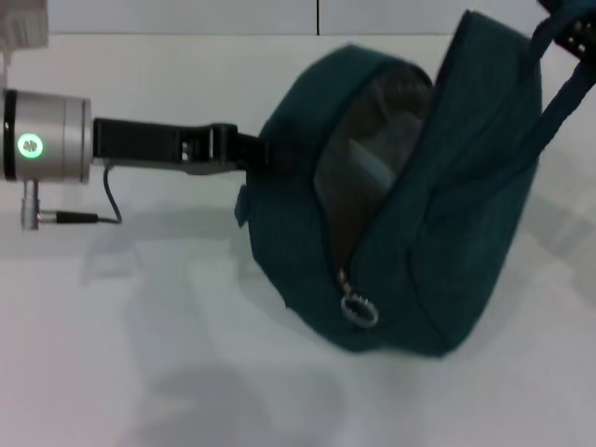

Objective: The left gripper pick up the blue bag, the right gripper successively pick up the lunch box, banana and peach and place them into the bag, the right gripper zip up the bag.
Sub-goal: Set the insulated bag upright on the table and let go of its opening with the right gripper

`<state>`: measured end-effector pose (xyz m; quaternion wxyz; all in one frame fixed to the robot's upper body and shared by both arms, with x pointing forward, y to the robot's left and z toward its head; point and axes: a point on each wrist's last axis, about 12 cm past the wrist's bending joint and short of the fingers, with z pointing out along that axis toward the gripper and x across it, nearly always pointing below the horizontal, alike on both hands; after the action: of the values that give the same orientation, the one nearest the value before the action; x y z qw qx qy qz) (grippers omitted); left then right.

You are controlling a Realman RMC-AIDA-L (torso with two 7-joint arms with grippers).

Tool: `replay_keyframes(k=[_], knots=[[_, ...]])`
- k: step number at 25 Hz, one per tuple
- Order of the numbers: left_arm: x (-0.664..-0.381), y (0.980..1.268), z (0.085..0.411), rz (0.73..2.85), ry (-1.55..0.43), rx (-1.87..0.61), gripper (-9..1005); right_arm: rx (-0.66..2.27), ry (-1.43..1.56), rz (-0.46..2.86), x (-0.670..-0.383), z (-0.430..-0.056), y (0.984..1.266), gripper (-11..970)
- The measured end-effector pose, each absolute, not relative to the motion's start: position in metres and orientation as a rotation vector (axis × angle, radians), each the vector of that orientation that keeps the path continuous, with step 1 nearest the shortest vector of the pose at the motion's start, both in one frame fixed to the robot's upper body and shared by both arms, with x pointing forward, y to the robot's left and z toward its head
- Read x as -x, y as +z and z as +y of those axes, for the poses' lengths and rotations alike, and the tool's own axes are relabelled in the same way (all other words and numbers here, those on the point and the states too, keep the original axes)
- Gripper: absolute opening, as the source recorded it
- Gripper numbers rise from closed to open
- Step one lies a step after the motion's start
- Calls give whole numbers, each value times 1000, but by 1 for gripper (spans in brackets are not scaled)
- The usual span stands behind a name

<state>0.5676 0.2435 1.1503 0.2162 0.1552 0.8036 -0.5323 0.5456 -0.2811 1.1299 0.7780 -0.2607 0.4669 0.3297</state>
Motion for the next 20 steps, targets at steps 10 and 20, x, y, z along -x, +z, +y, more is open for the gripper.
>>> replay_keyframes(k=[10,20], knots=[[-562,1135,241,2215,-1513,-427,49,608,748,1407,-550,-281,1089,886],[-562,1135,243,2213,-1503,-433,49,657,866,1392,-514,-310,1094,885]])
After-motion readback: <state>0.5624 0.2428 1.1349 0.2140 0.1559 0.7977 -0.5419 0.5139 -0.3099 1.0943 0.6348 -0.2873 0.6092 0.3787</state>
